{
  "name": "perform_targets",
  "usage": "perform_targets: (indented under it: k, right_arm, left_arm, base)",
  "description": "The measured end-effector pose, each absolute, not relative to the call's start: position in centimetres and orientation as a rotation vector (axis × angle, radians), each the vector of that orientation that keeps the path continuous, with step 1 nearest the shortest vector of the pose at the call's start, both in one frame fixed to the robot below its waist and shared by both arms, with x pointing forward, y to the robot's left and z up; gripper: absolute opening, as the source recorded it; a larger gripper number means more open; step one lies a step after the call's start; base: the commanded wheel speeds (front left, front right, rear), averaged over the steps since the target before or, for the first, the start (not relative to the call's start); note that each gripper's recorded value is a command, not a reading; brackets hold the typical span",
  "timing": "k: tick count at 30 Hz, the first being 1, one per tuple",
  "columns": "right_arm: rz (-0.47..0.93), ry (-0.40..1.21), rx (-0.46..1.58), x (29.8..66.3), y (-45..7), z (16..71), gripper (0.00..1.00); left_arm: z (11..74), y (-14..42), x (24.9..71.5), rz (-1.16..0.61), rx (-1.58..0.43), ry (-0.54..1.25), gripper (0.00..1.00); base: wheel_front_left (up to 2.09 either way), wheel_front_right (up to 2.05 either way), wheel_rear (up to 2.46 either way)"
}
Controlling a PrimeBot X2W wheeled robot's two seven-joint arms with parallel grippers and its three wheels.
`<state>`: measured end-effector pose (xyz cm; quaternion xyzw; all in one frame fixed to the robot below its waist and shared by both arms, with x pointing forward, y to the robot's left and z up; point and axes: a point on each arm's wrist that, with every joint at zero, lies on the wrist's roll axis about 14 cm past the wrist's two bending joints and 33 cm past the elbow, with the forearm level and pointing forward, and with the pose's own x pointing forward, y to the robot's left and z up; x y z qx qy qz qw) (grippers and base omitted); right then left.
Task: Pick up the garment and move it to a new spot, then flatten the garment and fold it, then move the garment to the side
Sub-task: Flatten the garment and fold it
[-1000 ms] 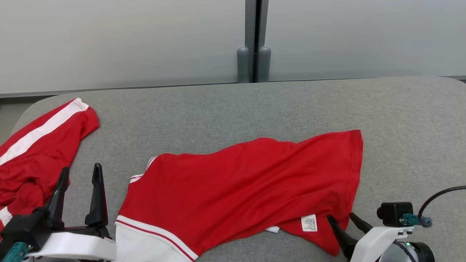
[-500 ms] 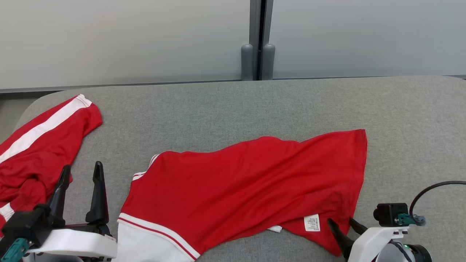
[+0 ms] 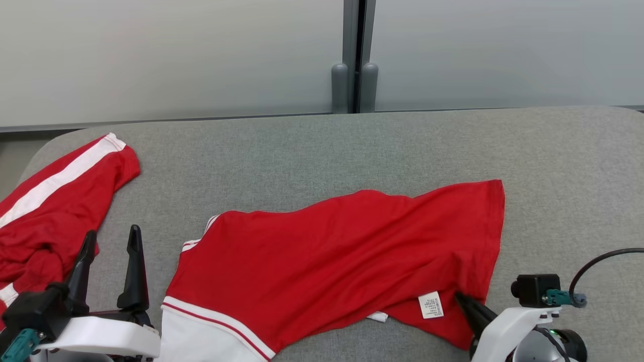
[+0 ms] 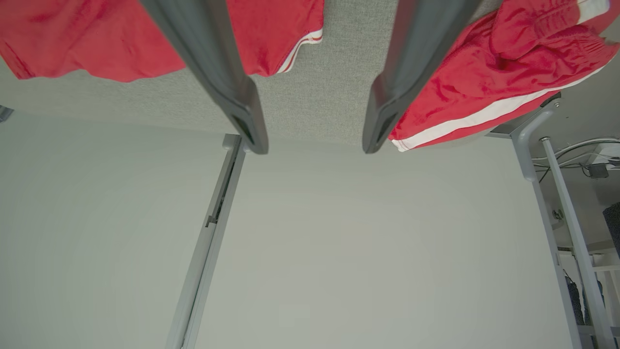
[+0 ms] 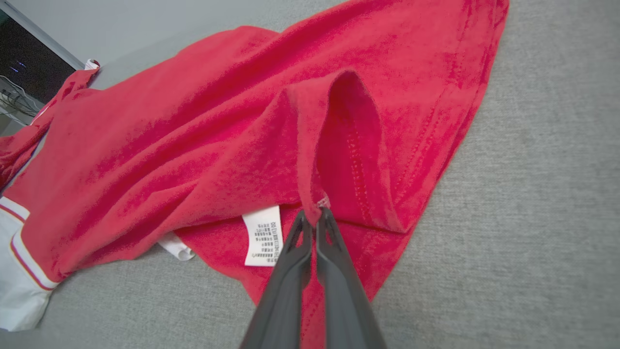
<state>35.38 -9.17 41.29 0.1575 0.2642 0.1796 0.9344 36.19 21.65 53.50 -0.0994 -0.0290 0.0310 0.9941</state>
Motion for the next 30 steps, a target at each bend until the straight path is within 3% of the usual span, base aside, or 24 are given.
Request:
perform_targets:
  k: [10, 18, 26, 27, 29, 30]
  right_arm:
    - [0.533, 0.566, 0.407, 33.1, -7.8, 45.0, 0.00]
    - [0.630, 0.785, 0.412, 28.2, -8.5, 44.0, 0.00]
    - [0.561, 1.013, 0.306, 24.6, -11.7, 40.1, 0.00]
    - [0.552, 1.033, 0.300, 24.3, -11.9, 39.7, 0.07]
    - [0.532, 1.047, 0.294, 24.1, -12.1, 39.1, 1.00]
    - [0.528, 1.046, 0.293, 24.2, -12.0, 39.0, 1.00]
  left_arm:
    - [54.2, 22.8, 35.9, 0.077, -0.172, -0.066, 1.00]
    - [54.3, 23.2, 35.7, 0.085, -0.169, -0.063, 1.00]
    - [53.8, 23.3, 35.9, 0.091, -0.176, -0.044, 1.00]
    - [53.6, 23.3, 35.9, 0.092, -0.178, -0.041, 1.00]
    - [53.4, 23.3, 35.9, 0.092, -0.181, -0.031, 1.00]
    - [53.3, 23.3, 35.9, 0.092, -0.182, -0.027, 1.00]
  base:
    - [0.00, 0.00, 0.00]
    - [0.00, 0.00, 0.00]
    - [0.00, 0.00, 0.00]
    - [0.00, 0.00, 0.00]
    - [0.00, 0.00, 0.00]
    - [0.00, 0.00, 0.00]
